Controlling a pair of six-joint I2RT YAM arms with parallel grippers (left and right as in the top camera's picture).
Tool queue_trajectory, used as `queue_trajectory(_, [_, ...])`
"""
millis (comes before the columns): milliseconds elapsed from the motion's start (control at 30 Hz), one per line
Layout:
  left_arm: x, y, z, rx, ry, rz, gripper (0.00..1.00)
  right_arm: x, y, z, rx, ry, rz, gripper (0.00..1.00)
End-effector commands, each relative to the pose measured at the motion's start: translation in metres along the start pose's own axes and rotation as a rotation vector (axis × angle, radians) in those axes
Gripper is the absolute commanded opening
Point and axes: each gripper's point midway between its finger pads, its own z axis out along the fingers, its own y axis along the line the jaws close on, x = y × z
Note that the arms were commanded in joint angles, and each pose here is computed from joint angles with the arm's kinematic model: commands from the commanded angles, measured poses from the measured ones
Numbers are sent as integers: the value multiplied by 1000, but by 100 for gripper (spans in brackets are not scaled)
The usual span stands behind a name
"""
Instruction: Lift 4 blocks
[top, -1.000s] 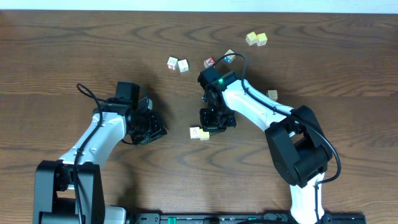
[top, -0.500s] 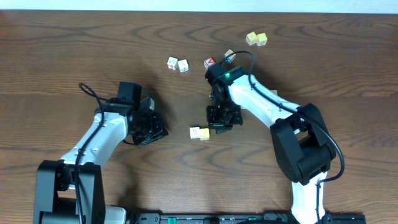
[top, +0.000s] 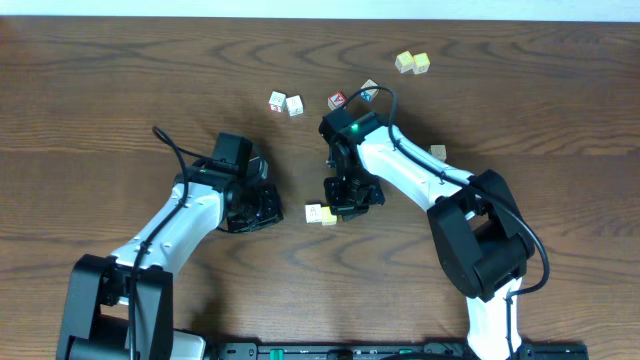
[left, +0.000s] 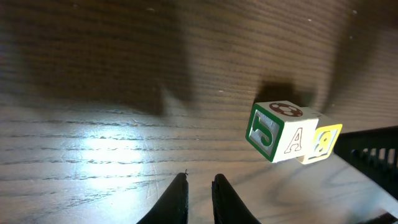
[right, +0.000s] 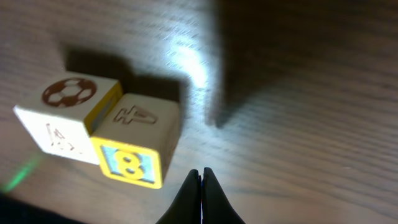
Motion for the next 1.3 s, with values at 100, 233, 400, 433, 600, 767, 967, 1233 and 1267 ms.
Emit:
queue_trajectory(100, [-6, 0, -1, -63, -40, 45, 16, -21, -7, -15, -70, -34, 25, 1])
queue_trajectory(233, [-7, 4, -1, -89, -52, 46, 16, -37, -16, -43, -107, -88, 18, 1])
queue_trajectory(400, [-8, 5, -1, -92, -54, 46, 35, -59, -40, -66, -58, -178, 38, 29])
queue_trajectory(433, [-8, 6, -1, -98, -57, 46, 43, -62, -46, -67, -39, -193, 44, 48])
queue_trajectory(600, [-8, 9, -1, -116, -60, 44, 68, -73, -71, -72, 62, -247, 102, 93])
queue_trajectory(767, [-9, 12, -1, -132, -64, 43, 76, -87, -86, -76, 140, -321, 167, 99])
queue_trajectory(967, [-6, 14, -1, -139, -54, 38, 76, -94, -86, -71, 129, -352, 177, 93])
queue_trajectory(1233, [-3, 16, -1, -145, -42, 34, 77, -94, -92, -55, 139, -351, 177, 91])
queue_trajectory(1267, [-3, 16, -1, -145, -41, 34, 77, -95, -94, -54, 144, -354, 178, 91])
